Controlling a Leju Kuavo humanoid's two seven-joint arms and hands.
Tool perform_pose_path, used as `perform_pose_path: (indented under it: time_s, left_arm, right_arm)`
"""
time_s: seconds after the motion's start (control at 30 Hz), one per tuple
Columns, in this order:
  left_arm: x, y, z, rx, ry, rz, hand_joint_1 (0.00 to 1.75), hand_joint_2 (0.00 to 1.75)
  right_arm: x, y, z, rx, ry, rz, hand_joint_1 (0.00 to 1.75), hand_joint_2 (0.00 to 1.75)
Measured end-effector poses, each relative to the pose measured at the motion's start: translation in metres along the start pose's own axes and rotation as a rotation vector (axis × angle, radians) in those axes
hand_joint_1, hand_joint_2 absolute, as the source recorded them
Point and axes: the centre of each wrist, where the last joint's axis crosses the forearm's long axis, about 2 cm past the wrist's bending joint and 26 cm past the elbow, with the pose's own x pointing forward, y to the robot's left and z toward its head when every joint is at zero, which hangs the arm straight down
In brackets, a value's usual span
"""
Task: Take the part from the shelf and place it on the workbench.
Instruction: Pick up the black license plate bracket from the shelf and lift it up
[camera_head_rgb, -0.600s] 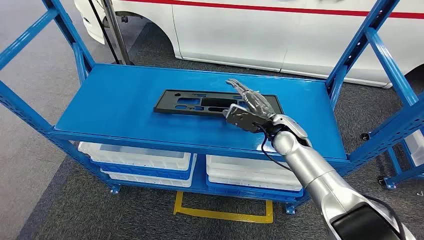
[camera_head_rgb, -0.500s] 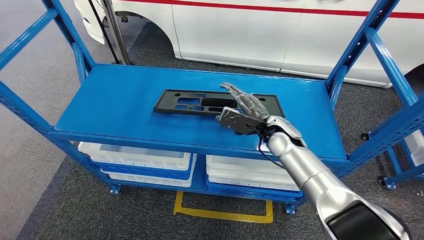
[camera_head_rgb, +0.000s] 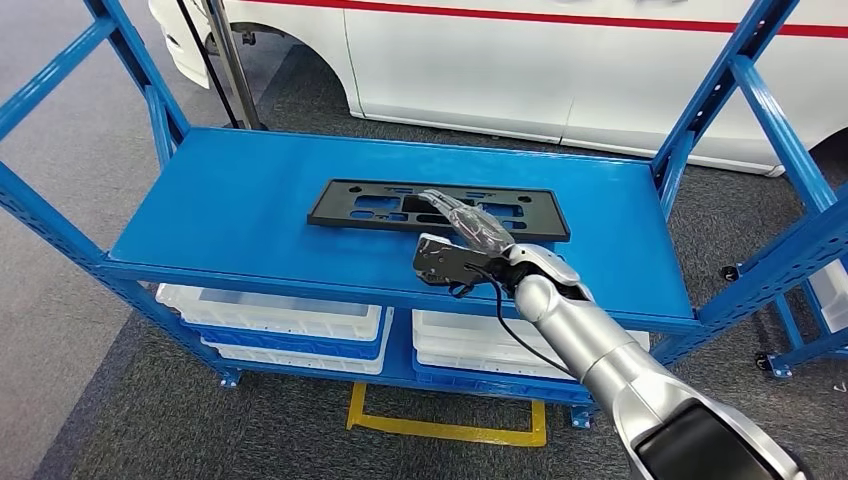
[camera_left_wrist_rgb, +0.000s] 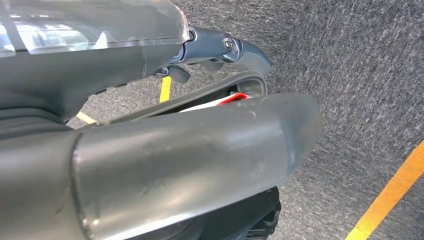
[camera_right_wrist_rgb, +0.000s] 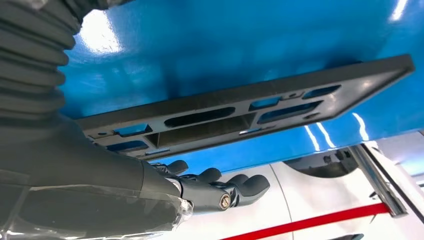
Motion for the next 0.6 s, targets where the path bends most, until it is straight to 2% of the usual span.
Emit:
perform_pose_path:
  time_s: [0.1, 0.37, 0.6]
  left_arm:
    - [0.000, 0.000, 0.000, 0.001, 0.002, 0.003, 0.00, 0.00]
    - [-0.001, -0.002, 0.000, -0.001, 0.004, 0.004, 0.00, 0.00]
    - [-0.001, -0.002, 0.000, -0.002, 0.007, 0.004, 0.00, 0.00]
  right_arm:
    - [0.005, 0.006, -0.005, -0.007, 0.024, 0.047, 0.00, 1.75]
    - [0.025, 0.017, -0.021, -0.157, 0.068, 0.285, 0.00, 1.75]
    - [0.024, 0.020, -0.025, -0.210, 0.105, 0.394, 0.00, 1.75]
